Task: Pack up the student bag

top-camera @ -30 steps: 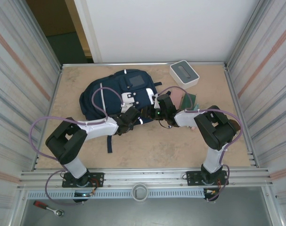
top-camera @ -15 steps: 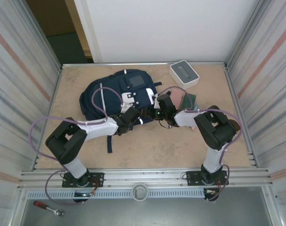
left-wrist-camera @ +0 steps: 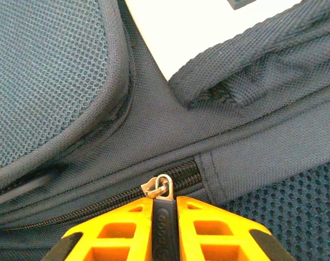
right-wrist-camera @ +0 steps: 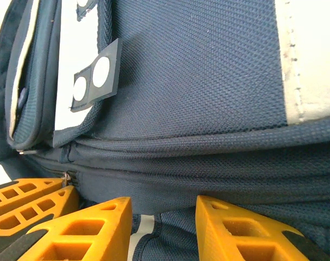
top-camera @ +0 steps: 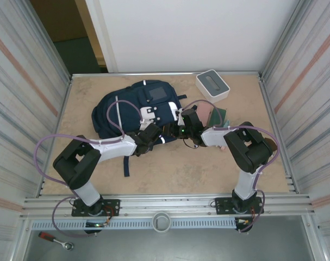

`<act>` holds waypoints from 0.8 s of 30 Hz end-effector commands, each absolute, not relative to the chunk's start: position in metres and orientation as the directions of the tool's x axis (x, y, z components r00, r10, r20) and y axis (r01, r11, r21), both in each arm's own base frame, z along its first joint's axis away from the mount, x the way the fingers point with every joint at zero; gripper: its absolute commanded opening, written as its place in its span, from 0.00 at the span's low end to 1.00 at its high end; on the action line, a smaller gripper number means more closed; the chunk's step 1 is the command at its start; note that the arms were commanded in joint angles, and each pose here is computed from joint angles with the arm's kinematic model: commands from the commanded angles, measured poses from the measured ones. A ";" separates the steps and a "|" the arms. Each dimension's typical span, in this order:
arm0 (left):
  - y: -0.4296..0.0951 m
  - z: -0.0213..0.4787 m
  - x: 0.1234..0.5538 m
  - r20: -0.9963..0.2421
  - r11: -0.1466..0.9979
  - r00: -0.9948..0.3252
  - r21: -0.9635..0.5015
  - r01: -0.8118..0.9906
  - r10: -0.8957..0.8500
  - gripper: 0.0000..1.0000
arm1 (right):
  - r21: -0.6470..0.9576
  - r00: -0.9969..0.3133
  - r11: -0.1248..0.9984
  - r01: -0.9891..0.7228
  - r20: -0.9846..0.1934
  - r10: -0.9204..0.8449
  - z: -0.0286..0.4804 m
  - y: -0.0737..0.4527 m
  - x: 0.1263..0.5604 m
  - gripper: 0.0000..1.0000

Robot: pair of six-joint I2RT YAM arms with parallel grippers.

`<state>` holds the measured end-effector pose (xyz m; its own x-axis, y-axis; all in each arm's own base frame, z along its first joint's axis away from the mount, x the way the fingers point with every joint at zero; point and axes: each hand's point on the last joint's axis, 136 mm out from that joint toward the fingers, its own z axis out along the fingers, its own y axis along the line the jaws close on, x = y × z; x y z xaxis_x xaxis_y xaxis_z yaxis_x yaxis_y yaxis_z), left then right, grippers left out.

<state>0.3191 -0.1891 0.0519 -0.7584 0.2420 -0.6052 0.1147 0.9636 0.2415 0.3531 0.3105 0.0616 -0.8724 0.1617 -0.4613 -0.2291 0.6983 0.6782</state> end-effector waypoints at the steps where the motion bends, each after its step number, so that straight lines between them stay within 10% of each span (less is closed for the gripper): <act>1: -0.178 0.059 0.321 -0.610 0.958 -0.752 0.271 0.096 0.248 0.13 | 0.650 -0.908 0.743 -0.158 -0.392 0.150 0.033 0.298 0.344 0.35; 24: -0.169 0.064 0.318 -0.636 0.978 -0.745 0.174 0.117 0.202 0.00 | 0.611 -0.915 0.784 -0.110 -0.370 0.159 0.020 0.288 0.345 0.35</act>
<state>0.3171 -0.1785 0.0573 -0.7560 0.2064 -0.6211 0.1281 0.9773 0.1689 0.3545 0.3078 0.0590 -0.8738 0.1656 -0.4572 -0.2190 0.7055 0.6741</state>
